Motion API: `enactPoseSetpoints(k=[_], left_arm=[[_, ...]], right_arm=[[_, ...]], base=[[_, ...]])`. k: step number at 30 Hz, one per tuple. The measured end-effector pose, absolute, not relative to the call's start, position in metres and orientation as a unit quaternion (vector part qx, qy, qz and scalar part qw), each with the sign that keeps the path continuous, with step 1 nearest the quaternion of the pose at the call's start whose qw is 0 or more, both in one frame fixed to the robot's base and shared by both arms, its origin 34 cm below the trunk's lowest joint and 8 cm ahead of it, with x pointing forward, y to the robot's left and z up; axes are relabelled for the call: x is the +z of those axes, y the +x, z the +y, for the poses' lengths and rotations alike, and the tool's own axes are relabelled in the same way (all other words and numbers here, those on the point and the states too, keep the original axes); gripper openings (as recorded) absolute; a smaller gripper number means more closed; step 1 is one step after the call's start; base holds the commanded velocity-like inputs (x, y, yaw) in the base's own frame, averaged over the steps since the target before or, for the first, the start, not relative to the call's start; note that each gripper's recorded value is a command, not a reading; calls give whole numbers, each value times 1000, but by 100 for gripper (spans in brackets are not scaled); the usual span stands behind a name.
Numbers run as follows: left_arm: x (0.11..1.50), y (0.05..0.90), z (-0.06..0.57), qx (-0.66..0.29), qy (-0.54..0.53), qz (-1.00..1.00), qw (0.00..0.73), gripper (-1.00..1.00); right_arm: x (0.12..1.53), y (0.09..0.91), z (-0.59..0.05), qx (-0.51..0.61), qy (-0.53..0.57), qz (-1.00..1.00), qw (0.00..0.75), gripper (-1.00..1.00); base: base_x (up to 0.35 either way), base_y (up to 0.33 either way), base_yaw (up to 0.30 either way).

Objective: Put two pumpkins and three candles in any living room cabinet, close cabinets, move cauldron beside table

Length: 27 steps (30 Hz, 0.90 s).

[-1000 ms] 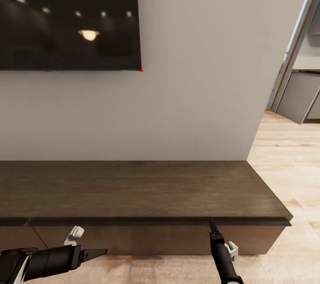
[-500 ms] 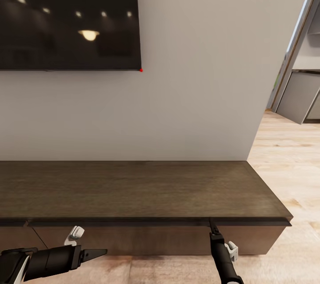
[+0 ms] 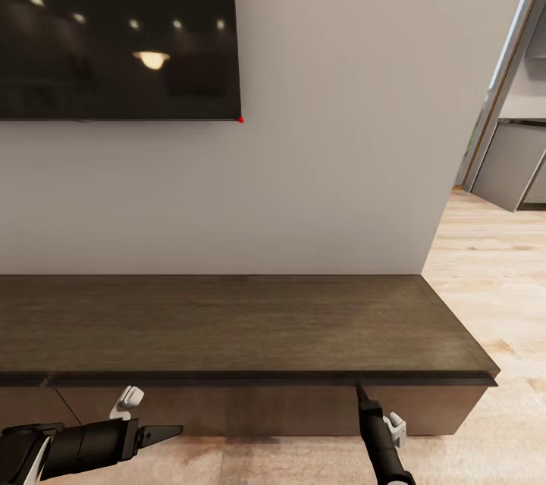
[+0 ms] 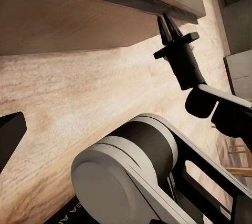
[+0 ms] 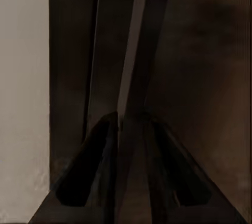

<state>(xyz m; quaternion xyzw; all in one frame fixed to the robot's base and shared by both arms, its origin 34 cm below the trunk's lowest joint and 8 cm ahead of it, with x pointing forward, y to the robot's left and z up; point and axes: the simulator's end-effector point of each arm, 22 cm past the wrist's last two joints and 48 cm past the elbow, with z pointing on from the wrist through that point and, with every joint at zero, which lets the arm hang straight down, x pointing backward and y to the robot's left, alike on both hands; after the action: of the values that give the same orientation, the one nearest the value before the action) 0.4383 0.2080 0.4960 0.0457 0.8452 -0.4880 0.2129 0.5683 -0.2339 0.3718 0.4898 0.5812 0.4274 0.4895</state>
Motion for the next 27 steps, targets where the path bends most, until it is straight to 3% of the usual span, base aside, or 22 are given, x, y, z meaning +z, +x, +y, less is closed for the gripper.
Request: enactPoseSetpoints(k=[27], left_arm=[[495, 438, 208, -486, 46, 847, 213, 100]], right_arm=[[369, 567, -234, 424, 493, 584, 486, -100]], base=[[-23, 0, 0]])
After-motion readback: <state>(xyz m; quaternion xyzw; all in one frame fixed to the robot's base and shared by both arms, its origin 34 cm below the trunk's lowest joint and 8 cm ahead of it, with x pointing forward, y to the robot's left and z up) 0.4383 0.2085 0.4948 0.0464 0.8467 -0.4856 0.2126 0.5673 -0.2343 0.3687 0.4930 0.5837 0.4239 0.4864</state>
